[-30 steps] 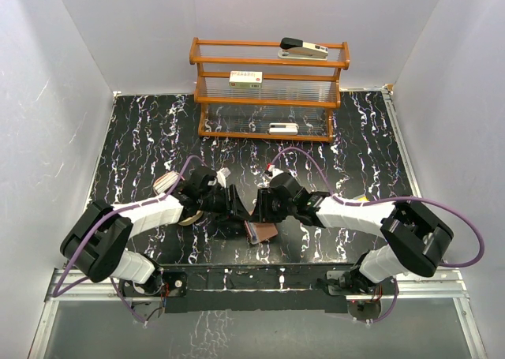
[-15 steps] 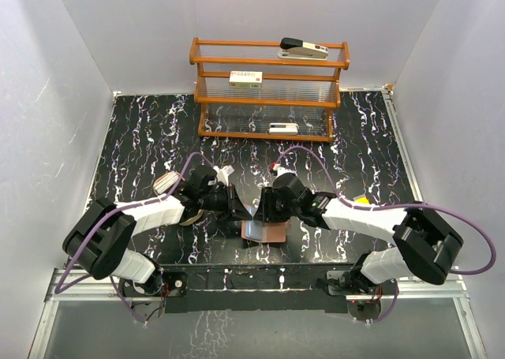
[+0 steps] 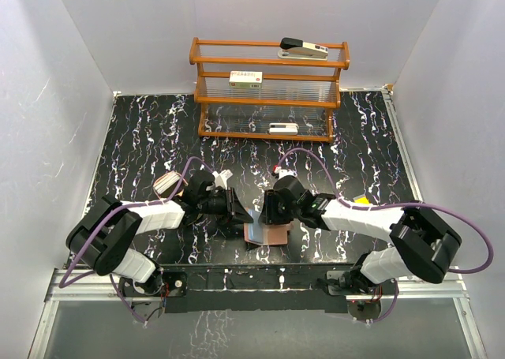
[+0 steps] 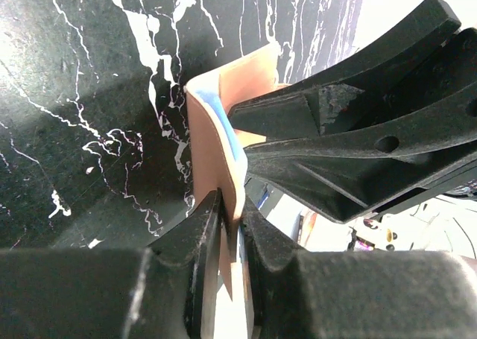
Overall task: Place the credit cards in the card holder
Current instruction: Adjust the card holder at the center of the board, then turn over the card slot in the card holder.
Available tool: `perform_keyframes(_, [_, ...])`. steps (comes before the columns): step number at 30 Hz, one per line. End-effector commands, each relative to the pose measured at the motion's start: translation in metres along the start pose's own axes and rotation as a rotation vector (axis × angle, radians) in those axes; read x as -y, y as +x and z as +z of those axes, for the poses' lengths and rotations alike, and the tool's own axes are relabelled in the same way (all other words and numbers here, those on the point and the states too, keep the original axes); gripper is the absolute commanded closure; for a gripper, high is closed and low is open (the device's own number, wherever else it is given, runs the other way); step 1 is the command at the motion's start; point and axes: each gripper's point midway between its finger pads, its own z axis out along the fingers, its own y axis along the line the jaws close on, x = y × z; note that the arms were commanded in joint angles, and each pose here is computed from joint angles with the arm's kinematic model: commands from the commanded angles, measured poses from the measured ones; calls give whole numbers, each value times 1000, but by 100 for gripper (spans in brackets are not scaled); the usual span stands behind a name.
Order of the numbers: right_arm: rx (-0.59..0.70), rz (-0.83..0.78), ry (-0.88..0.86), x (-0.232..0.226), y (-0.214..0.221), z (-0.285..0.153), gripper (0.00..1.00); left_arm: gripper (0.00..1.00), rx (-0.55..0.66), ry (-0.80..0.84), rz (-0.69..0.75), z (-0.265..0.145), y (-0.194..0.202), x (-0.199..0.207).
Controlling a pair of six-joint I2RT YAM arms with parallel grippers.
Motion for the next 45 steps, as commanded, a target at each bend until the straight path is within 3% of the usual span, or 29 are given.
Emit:
perform_keyframes(1, [42, -28, -21, -5, -10, 1, 69, 87, 4, 50, 32, -1, -1, 12])
perform_keyframes(4, [44, -25, -19, -4, -9, 2, 69, 73, 8, 43, 33, -1, -2, 12])
perform_keyframes(11, [38, -17, -4, 2, -6, 5, 70, 69, 21, 49, 44, -5, -3, 15])
perform_keyframes(21, [39, -14, -6, 1, -6, 5, 71, 100, 29, 38, 52, -5, -4, 12])
perform_keyframes(25, [41, -14, -4, 0, -7, 4, 70, 100, 27, 48, 49, -5, -3, 15])
perform_keyframes(27, [45, -15, -6, -1, -9, 3, 71, 88, 30, 45, 46, -6, -3, 14])
perform_keyframes(28, [45, -15, -6, -1, -9, 3, 70, 87, 33, 42, 46, -7, -3, 14])
perform_keyframes(29, [46, -14, -6, -1, -9, 3, 70, 88, 37, 40, 46, -7, -3, 14])
perform_keyframes(31, [44, -12, -10, -1, -8, 3, 70, 100, 40, 47, 45, -8, -2, 15])
perform_keyframes(36, [43, -6, -18, -3, -8, 1, 68, 100, 47, 56, 30, -8, -1, 13])
perform_keyframes(45, [82, 47, -142, -33, -21, -25, 49, 100, 74, 25, 26, -9, -4, 8])
